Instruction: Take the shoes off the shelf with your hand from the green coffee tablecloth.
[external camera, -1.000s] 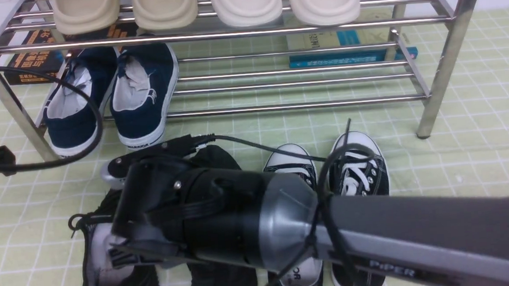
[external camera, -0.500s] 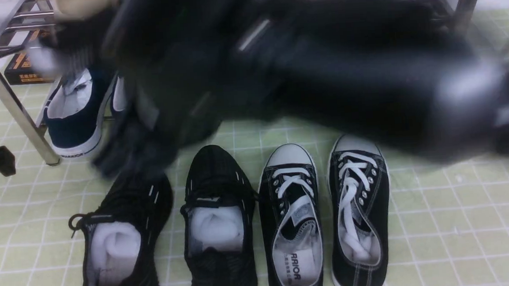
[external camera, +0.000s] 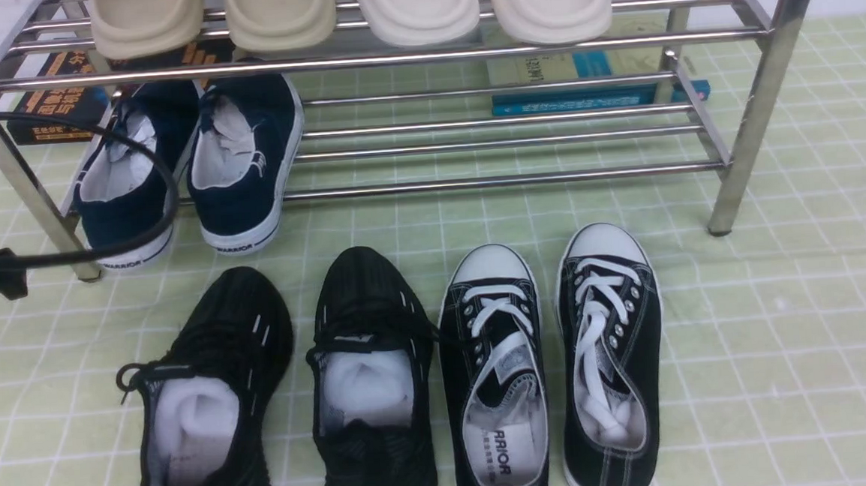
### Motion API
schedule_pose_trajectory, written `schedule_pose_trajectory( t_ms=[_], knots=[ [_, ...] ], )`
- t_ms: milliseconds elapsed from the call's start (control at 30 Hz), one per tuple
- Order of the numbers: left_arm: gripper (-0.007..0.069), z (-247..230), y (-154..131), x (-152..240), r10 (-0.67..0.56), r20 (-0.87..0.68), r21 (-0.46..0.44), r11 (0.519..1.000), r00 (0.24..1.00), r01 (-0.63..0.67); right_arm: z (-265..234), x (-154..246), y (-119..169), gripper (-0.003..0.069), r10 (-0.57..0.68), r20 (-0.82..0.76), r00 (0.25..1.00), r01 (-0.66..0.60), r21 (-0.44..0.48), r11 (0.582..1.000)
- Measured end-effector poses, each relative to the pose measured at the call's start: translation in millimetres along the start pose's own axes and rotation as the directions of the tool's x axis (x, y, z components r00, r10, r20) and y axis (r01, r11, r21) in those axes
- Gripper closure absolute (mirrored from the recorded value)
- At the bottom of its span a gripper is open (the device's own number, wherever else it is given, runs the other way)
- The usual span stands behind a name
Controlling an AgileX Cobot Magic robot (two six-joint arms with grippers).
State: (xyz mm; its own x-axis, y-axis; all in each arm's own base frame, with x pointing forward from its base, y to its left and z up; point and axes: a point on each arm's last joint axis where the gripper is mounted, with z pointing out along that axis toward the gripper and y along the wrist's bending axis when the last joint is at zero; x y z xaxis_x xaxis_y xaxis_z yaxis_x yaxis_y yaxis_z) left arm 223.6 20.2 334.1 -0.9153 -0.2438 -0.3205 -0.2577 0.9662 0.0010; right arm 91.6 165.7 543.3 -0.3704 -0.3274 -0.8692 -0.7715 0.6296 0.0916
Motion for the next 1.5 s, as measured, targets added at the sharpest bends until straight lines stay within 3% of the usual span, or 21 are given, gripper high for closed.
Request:
schedule_pose_trajectory(
  t_ms=[133,233,333,467,567,833,1500],
  knots=[
    [0.0529,0,0,0,0.000,0.000,0.000,1.000,1.000,0.000,-23,37,-12,0.0673,-0.004,-0.036,0.999,0.004,-0.002,1.000],
    [0.0524,0,0,0,0.000,0.000,0.000,1.000,1.000,0.000,-41,94,-27,0.0673,-0.015,-0.054,0.998,0.015,-0.002,1.000],
    [0.0523,0,0,0,0.000,0.000,-0.001,1.000,1.000,0.000,-42,127,-34,0.0673,-0.025,0.030,0.999,0.026,-0.029,0.999],
    [0.0522,0,0,0,0.000,0.000,-0.001,1.000,1.000,0.000,-5,189,-35,0.0672,-0.046,0.209,0.977,0.069,-0.105,0.992],
    [0.0522,0,0,0,0.001,0.000,-0.002,1.000,1.000,-0.001,19,213,-31,0.0671,-0.045,0.313,0.949,0.098,-0.154,0.983],
    [0.0517,0,1,0,0.003,0.002,-0.008,1.000,1.000,-0.003,36,227,-24,0.0666,-0.075,0.516,0.853,0.202,-0.194,0.960],
    [0.0501,0,4,-1,0.018,0.010,-0.049,0.999,1.000,-0.017,34,225,-23,0.0658,-0.186,0.562,0.806,0.312,-0.135,0.940]
  ],
)
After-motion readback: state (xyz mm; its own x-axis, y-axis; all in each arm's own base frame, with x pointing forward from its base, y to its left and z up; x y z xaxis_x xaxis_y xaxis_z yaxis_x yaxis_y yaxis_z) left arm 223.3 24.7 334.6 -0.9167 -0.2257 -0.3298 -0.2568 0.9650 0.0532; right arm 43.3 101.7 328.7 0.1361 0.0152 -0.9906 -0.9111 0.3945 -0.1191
